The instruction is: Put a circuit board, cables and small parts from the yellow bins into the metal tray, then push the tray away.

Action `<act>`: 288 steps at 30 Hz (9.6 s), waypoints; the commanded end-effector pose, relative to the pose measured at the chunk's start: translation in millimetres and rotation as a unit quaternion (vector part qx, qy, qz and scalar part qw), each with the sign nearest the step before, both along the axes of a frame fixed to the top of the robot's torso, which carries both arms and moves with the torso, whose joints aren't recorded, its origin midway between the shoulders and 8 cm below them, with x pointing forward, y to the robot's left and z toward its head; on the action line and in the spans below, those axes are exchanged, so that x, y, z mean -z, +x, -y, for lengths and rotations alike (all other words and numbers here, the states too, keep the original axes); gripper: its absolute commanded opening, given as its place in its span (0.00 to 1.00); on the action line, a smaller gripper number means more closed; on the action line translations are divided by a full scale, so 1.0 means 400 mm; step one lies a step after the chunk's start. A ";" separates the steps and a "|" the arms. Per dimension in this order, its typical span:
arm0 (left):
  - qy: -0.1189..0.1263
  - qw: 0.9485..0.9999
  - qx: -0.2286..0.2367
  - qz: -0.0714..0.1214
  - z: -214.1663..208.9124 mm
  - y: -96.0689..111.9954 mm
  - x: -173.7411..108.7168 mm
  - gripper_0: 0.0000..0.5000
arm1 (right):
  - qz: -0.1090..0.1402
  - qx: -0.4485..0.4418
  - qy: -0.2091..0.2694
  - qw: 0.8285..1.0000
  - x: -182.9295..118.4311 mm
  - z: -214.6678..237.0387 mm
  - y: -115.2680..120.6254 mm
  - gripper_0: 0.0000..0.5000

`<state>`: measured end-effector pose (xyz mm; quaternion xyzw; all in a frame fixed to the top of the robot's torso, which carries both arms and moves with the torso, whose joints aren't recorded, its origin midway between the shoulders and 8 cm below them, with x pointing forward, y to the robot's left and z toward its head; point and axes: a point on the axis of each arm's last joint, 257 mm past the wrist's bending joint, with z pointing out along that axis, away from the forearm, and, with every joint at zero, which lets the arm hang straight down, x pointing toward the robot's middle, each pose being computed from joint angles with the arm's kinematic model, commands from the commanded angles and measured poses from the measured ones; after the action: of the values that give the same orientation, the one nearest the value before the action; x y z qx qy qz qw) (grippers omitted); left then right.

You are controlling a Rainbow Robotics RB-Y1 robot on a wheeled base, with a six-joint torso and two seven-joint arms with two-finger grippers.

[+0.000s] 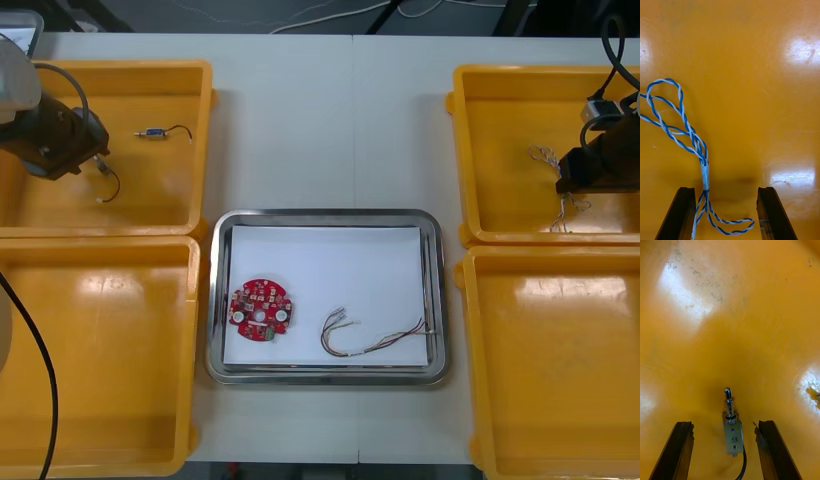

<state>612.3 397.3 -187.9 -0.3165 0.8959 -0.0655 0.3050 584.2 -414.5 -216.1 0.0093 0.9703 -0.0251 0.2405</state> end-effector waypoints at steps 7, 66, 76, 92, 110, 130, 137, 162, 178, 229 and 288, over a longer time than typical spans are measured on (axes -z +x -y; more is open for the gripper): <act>-0.019 0.999 -0.017 0.020 0.065 0.047 -0.034 1.00 | 0.019 -0.020 0.008 1.000 -0.041 -0.082 0.046 0.95; -0.004 0.997 0.028 -0.072 0.191 -0.158 -0.189 0.00 | 0.017 -0.076 -0.045 0.996 -0.264 0.017 -0.042 0.00; 0.019 0.996 0.051 -0.068 0.236 -0.193 -0.184 0.00 | 0.011 -0.112 -0.078 0.991 -0.337 -0.003 -0.090 0.00; 0.042 0.991 0.101 -0.077 0.349 -0.227 -0.147 0.00 | 0.022 -0.240 -0.147 0.959 -0.376 -0.182 -0.103 0.00; 0.036 0.986 0.141 -0.077 0.479 -0.272 -0.128 0.00 | 0.065 -0.316 -0.149 0.935 -0.408 -0.325 -0.099 0.00; 0.096 0.975 0.186 -0.076 0.572 -0.328 -0.075 0.00 | 0.077 -0.315 -0.159 0.932 -0.388 -0.302 -0.145 0.00; 0.094 0.971 0.207 -0.074 0.604 -0.359 -0.032 0.00 | 0.073 -0.311 -0.163 0.933 -0.388 -0.279 -0.152 0.00; 0.085 0.963 0.251 -0.047 0.716 -0.385 0.074 0.00 | 0.073 -0.311 -0.163 0.933 -0.388 -0.279 -0.152 0.00; 0.082 0.959 0.265 -0.049 0.741 -0.392 0.115 0.00 | 0.073 -0.311 -0.163 0.933 -0.388 -0.279 -0.152 0.00; 0.088 0.963 0.253 -0.037 0.746 -0.339 0.176 0.75 | 0.073 -0.311 -0.163 0.933 -0.388 -0.279 -0.152 0.00; 0.038 0.998 -0.023 -0.040 0.213 -0.124 -0.215 0.89 | 0.053 -0.571 -0.240 0.783 -0.249 -0.710 -0.311 0.00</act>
<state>540.5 289.3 -141.5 -0.3187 0.9180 -0.0077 0.2358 473.6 -153.2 -112.4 -0.5685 0.7744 -0.1122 0.2539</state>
